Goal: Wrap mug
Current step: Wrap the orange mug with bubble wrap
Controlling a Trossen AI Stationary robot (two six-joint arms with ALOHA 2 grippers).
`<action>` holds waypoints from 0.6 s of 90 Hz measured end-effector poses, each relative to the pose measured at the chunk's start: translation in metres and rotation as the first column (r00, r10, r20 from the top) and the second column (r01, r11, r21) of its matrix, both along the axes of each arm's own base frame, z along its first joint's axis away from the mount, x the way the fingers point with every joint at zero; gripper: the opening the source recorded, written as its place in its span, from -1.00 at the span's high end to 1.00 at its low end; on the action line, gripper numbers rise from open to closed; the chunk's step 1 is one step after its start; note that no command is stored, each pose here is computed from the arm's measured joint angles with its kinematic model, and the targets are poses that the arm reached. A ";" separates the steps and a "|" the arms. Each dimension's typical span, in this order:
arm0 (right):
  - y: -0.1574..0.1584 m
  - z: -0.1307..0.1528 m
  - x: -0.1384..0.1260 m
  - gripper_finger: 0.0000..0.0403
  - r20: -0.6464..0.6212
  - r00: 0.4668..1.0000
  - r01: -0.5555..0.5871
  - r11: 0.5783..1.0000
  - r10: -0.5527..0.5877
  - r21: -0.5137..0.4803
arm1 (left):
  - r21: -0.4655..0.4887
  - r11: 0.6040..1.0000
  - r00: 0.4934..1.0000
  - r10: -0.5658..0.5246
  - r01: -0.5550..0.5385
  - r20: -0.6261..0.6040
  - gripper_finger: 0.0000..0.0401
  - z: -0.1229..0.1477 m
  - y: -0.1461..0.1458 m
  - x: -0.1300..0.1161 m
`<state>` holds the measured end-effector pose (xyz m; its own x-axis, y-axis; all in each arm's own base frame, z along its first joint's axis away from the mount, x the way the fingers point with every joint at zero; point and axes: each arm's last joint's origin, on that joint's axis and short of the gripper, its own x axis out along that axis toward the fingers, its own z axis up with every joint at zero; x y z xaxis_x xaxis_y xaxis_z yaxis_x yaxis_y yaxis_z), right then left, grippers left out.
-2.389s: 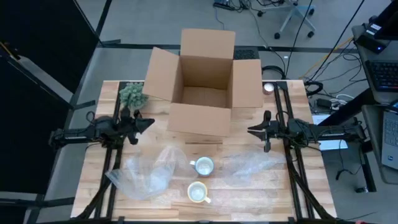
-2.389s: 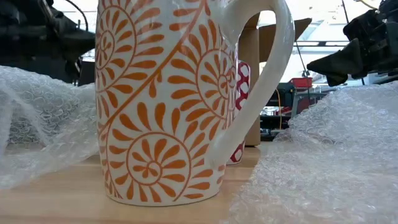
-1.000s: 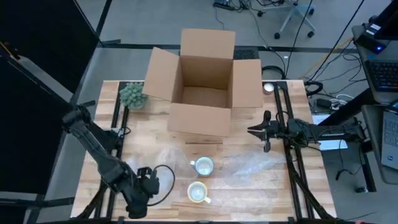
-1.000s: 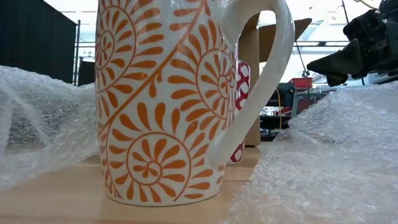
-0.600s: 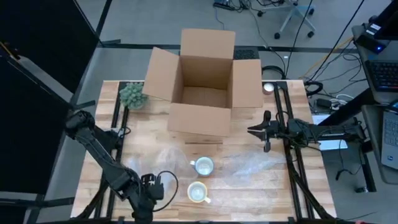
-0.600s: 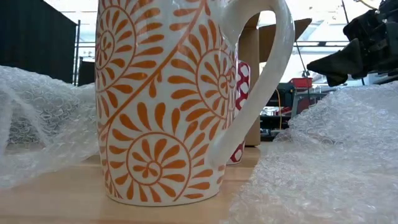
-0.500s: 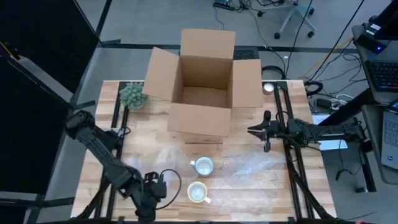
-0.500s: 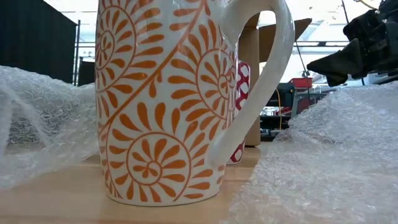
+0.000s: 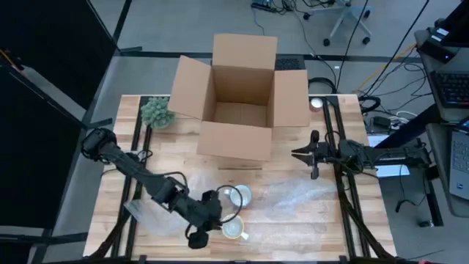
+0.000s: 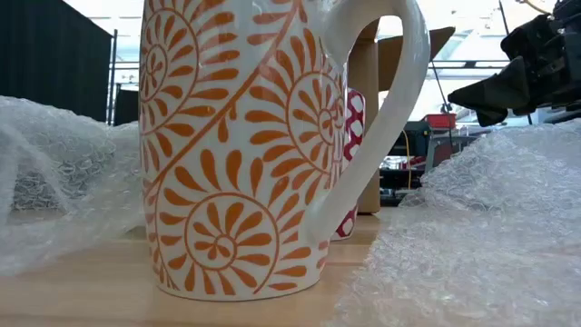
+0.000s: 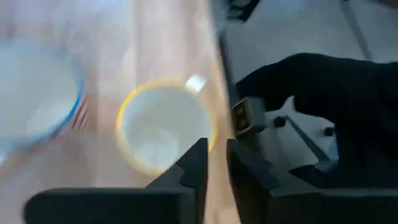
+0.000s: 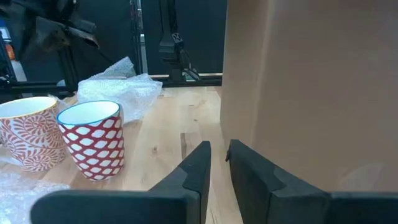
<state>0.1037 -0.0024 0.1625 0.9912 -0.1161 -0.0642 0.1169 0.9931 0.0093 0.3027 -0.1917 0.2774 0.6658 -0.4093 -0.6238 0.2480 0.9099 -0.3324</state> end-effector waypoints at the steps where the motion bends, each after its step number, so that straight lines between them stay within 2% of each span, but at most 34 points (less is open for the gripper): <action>1: 0.000 0.000 0.000 0.78 0.000 1.000 0.000 1.000 0.000 0.000 | 0.000 1.000 1.000 -0.006 0.006 0.013 0.65 0.001 0.000 0.001; 9: 0.000 0.000 0.000 0.78 0.000 1.000 0.000 1.000 0.000 0.000 | 0.002 0.999 0.995 -0.036 0.036 0.092 0.51 0.006 -0.001 0.004; 17: 0.000 0.000 0.000 0.78 0.000 1.000 0.000 1.000 0.000 0.000 | 0.024 0.999 0.993 -0.048 0.045 0.112 0.39 0.007 -0.001 0.011; 32: 0.000 0.000 0.000 0.78 0.000 1.000 0.000 1.000 0.000 0.000 | 0.102 0.991 0.988 -0.095 0.084 0.118 0.33 0.002 -0.016 0.037; 48: 0.000 0.000 0.000 0.78 0.000 1.000 0.000 1.000 0.000 0.000 | 0.235 0.957 0.985 -0.158 0.171 -0.075 0.33 -0.014 -0.033 0.056; 54: 0.000 0.000 0.000 0.78 0.000 1.000 0.000 1.000 0.000 0.000 | 0.255 0.948 0.979 -0.168 0.192 -0.113 0.33 -0.016 -0.039 0.061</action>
